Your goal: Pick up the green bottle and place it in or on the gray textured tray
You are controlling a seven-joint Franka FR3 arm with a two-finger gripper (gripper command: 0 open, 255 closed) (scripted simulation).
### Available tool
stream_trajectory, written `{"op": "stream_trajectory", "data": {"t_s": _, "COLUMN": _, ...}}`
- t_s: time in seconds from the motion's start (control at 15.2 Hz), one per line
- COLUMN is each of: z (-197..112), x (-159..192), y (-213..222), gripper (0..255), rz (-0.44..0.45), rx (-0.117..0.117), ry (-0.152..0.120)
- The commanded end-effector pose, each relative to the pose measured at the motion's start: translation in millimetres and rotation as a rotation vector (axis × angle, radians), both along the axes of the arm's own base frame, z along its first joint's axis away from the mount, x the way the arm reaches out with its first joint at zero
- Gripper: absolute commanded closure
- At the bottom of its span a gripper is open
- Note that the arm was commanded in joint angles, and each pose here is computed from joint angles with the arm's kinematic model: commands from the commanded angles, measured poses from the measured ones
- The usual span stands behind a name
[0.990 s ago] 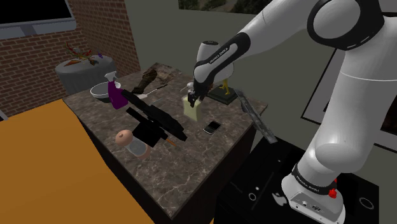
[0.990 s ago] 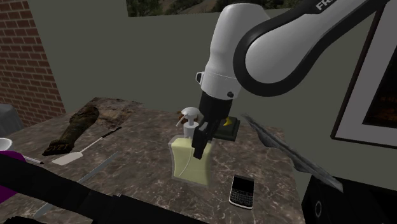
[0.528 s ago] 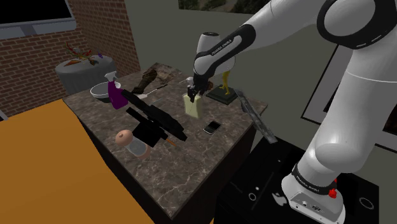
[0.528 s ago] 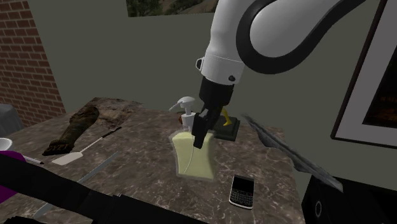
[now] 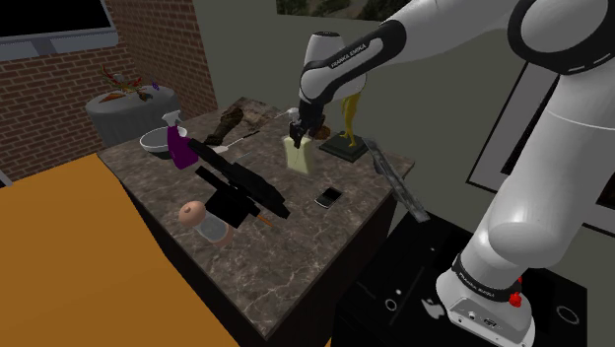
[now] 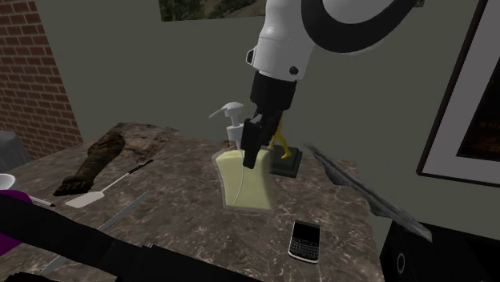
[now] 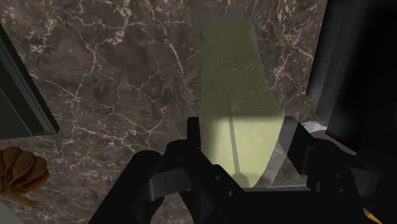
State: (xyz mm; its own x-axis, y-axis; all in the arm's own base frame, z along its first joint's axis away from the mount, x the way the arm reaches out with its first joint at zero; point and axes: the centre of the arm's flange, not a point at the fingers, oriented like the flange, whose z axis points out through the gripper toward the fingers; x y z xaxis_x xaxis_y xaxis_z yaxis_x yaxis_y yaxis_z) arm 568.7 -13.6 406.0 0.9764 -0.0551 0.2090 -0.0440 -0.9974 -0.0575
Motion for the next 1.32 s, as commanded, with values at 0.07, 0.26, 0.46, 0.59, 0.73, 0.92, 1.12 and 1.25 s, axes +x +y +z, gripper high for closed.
{"op": "stream_trajectory", "data": {"t_s": 0.07, "z": 16.1, "x": -0.1, "y": -0.7, "gripper": 255, "rz": 0.0, "rx": 0.0, "ry": 0.0}}
{"op": "stream_trajectory", "data": {"t_s": 0.26, "z": 31.9, "x": -0.1, "y": -0.7, "gripper": 255, "rz": 0.0, "rx": 0.0, "ry": 0.0}}
{"op": "stream_trajectory", "data": {"t_s": 0.46, "z": 42.3, "x": -8.9, "y": -10.6, "gripper": 255, "rz": 0.0, "rx": 0.0, "ry": 0.0}}
{"op": "stream_trajectory", "data": {"t_s": 0.59, "z": 42.7, "x": -26.3, "y": -30.3, "gripper": 255, "rz": 0.0, "rx": 0.0, "ry": 0.0}}
{"op": "stream_trajectory", "data": {"t_s": 0.73, "z": 43.0, "x": -43.8, "y": -50.1, "gripper": 255, "rz": 0.0, "rx": 0.0, "ry": 0.0}}
{"op": "stream_trajectory", "data": {"t_s": 0.92, "z": 43.6, "x": -70.1, "y": -79.8, "gripper": 255, "rz": 0.0, "rx": 0.0, "ry": 0.0}}
{"op": "stream_trajectory", "data": {"t_s": 1.12, "z": 44.2, "x": -96.3, "y": -109.4, "gripper": 255, "rz": 0.0, "rx": 0.0, "ry": 0.0}}
{"op": "stream_trajectory", "data": {"t_s": 1.25, "z": 44.6, "x": -113.8, "y": -129.2, "gripper": 255, "rz": 0.0, "rx": 0.0, "ry": 0.0}}
